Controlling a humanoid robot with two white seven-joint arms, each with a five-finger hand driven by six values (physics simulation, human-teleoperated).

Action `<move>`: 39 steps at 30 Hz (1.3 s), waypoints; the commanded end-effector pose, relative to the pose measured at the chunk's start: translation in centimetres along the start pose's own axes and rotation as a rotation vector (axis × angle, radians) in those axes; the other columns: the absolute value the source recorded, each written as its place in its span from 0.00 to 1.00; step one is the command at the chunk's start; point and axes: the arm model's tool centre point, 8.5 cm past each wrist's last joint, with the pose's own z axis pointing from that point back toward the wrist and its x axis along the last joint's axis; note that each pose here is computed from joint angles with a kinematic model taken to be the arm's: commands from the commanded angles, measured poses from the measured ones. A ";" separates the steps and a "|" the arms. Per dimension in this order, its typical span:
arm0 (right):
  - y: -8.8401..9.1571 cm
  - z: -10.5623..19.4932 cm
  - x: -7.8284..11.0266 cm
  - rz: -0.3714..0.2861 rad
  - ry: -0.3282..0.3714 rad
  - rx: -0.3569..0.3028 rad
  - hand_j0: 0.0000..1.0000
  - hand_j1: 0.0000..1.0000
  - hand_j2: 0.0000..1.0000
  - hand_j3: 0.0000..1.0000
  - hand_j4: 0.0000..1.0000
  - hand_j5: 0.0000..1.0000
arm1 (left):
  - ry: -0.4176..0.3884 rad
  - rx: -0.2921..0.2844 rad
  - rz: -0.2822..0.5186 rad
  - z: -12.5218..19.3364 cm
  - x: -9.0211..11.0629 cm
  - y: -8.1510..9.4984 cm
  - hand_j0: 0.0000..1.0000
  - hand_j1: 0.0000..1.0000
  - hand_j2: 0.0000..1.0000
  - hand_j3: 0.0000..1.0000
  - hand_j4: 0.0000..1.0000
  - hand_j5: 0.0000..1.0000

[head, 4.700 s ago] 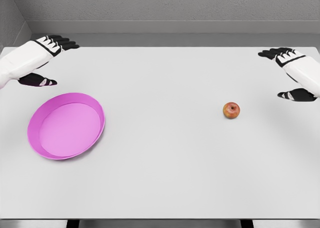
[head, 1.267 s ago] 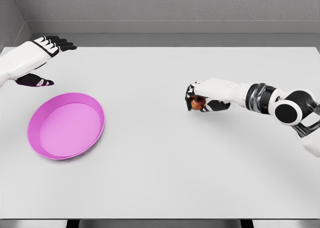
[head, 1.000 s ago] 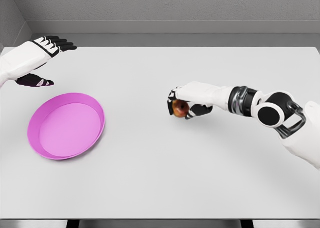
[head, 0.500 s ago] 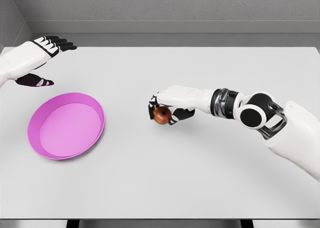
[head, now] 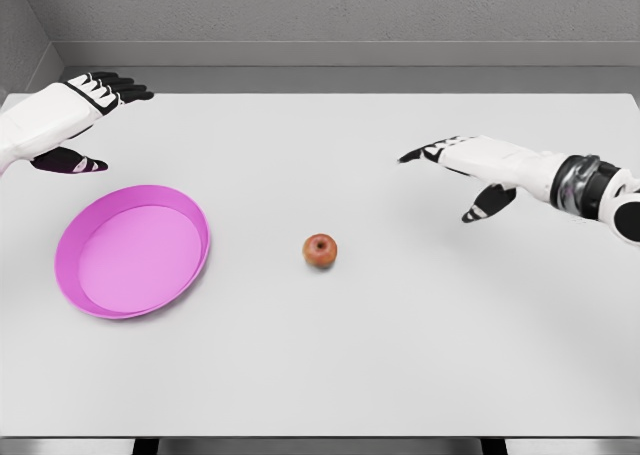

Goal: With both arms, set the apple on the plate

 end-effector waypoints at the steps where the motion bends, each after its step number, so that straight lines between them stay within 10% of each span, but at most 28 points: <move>1: -5.0 5.3 -3.0 0.074 0.088 -0.118 1.00 1.00 1.00 1.00 1.00 1.00 | -0.003 -0.002 -0.008 0.0 0.1 0.1 1.00 1.00 1.00 1.00 1.00 1.00; 13: -4.8 6.8 -3.6 0.097 0.082 -0.128 1.00 1.00 1.00 1.00 1.00 1.00 | -0.244 -0.010 -0.134 -3.0 7.4 2.1 1.00 1.00 1.00 1.00 1.00 1.00; 29: -2.3 6.6 -4.1 0.062 0.088 -0.076 1.00 1.00 1.00 1.00 1.00 1.00 | -0.589 -0.323 -0.363 -11.6 17.6 2.1 1.00 1.00 1.00 1.00 1.00 1.00; 39: -2.6 6.6 -4.1 0.062 0.090 -0.085 1.00 1.00 1.00 1.00 1.00 1.00 | -0.692 -0.320 -0.382 -14.5 21.5 0.7 1.00 1.00 1.00 1.00 1.00 1.00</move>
